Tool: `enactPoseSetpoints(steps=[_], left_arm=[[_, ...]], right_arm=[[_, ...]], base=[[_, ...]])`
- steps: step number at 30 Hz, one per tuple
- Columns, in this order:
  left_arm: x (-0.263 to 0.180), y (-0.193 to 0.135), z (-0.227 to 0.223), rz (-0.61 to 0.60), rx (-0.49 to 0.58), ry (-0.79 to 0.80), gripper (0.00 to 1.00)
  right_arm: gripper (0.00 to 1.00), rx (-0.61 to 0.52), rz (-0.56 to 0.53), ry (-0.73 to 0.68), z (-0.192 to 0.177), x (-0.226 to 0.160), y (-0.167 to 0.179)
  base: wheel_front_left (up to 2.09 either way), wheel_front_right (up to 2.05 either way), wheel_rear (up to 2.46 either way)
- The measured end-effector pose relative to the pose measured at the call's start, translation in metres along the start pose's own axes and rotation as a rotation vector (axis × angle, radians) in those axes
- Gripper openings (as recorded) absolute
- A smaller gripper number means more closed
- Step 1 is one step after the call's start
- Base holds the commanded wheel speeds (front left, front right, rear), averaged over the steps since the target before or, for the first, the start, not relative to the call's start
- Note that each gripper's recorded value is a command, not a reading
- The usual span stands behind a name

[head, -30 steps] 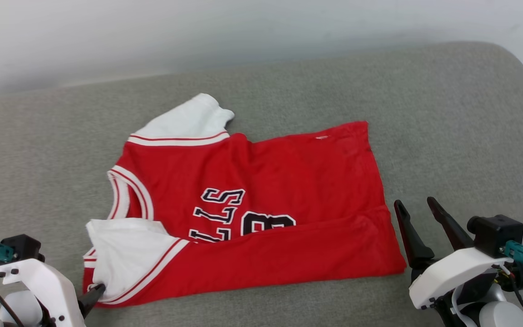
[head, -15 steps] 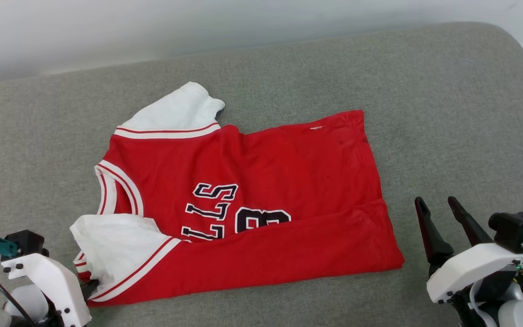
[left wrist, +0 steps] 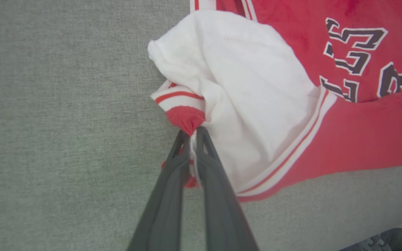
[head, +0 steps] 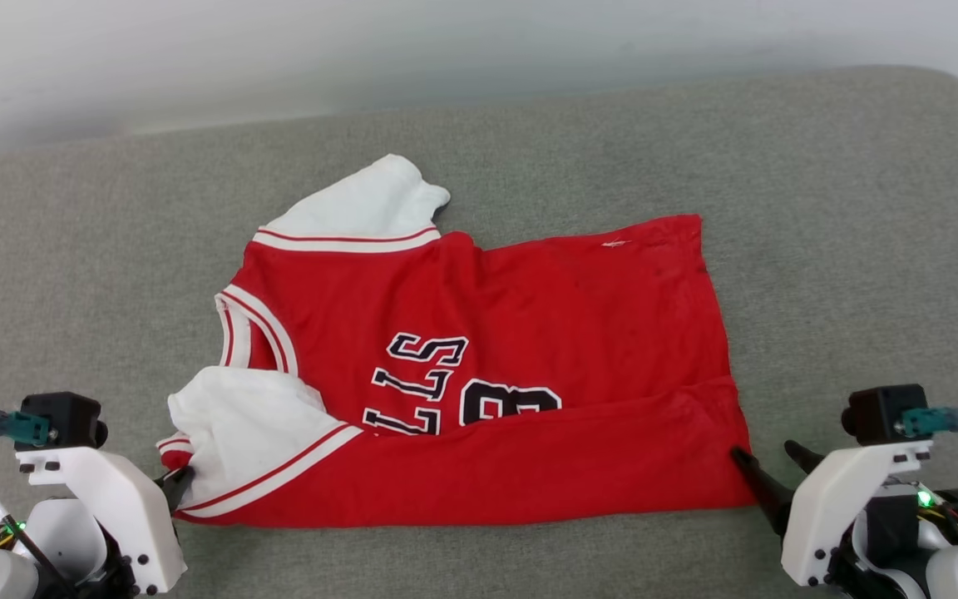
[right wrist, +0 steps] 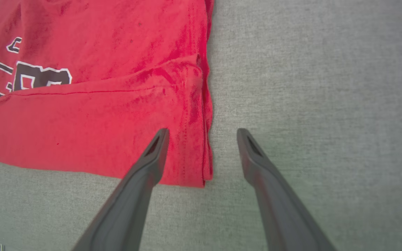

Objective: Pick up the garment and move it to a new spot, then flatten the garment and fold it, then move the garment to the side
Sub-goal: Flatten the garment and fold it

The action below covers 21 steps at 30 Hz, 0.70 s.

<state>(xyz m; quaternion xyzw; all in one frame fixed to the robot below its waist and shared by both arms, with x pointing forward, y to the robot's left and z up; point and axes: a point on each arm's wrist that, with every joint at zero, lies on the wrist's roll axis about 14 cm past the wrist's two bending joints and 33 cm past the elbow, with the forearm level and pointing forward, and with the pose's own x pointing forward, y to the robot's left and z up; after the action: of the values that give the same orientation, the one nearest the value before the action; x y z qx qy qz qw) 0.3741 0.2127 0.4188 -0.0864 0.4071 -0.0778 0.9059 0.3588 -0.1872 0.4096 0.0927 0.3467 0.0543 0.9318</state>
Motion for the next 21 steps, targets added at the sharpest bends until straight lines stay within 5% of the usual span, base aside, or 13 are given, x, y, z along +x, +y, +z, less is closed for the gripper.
enactPoseSetpoints(steps=[10, 11, 12, 13, 21], left_arm=[[0.005, -0.002, -0.006, 0.0, -0.011, 0.013, 0.0], [0.006, -0.002, -0.007, 0.001, -0.014, 0.011, 0.0], [0.006, -0.001, -0.007, 0.004, -0.014, 0.01, 0.0], [0.006, -0.001, -0.008, 0.007, -0.015, 0.011, 0.0], [-0.002, 0.0, 0.0, 0.032, 0.003, -0.059, 0.0]], right_arm=[[1.0, 0.013, 0.08, 0.259, -0.042, 0.031, 0.019], [0.47, 0.017, 0.087, 0.272, -0.043, 0.032, 0.02], [0.15, 0.018, 0.09, 0.277, -0.043, 0.033, 0.02], [0.0, 0.017, 0.091, 0.279, -0.043, 0.033, 0.02], [0.0, -0.01, 0.102, 0.234, -0.029, 0.028, 0.023]], base=[[0.0, 0.0, 0.0], [0.0, 0.0, 0.0], [0.0, 0.0, 0.0], [0.0, 0.0, 0.0], [0.0, 0.0, 0.0]])
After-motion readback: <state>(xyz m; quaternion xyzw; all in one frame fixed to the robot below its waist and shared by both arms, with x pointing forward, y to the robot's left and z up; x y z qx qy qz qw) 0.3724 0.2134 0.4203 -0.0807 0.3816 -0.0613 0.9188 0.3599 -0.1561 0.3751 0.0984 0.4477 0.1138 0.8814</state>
